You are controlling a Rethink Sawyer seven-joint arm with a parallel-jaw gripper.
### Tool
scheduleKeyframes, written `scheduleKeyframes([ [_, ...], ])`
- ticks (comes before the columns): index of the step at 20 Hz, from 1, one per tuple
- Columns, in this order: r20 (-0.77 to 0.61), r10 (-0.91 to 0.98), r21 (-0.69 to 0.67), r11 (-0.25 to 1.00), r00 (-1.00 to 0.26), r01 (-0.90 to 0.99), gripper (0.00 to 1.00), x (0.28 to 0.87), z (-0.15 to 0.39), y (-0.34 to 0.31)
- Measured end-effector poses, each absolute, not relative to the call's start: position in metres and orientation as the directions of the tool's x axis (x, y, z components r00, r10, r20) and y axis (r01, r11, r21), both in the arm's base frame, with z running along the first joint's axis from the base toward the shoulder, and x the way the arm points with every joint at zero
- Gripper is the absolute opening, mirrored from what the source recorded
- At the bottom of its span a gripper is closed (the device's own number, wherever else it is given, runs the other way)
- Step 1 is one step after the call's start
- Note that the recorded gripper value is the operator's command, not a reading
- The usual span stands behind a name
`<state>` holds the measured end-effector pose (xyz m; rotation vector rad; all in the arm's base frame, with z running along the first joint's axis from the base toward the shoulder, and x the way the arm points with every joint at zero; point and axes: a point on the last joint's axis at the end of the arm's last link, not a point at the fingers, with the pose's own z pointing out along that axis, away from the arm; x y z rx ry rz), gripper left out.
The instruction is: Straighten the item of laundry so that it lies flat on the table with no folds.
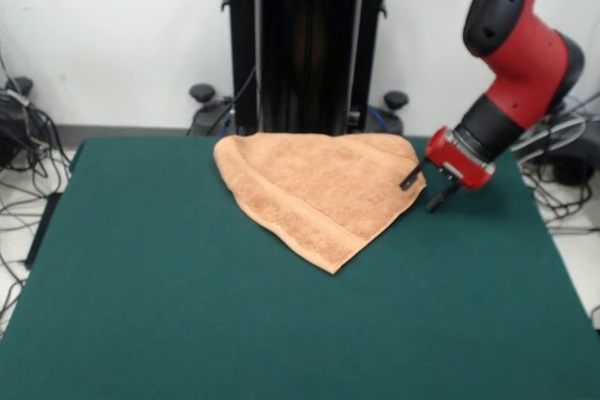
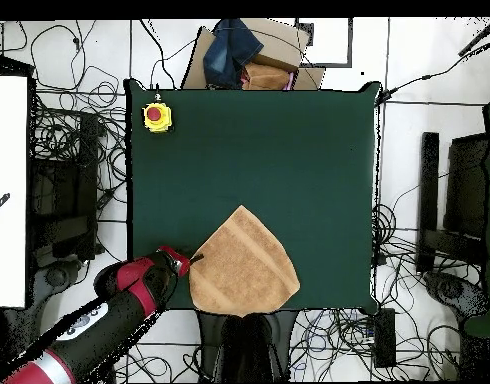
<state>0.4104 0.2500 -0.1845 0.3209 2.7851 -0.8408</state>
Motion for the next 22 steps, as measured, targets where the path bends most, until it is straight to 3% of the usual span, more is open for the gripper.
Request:
scheduleKeyframes([
  [22, -0.269, 0.194, -0.521, 0.795, -0.943, 0.312, 1.00, 0.411, -0.165, 0.234],
])
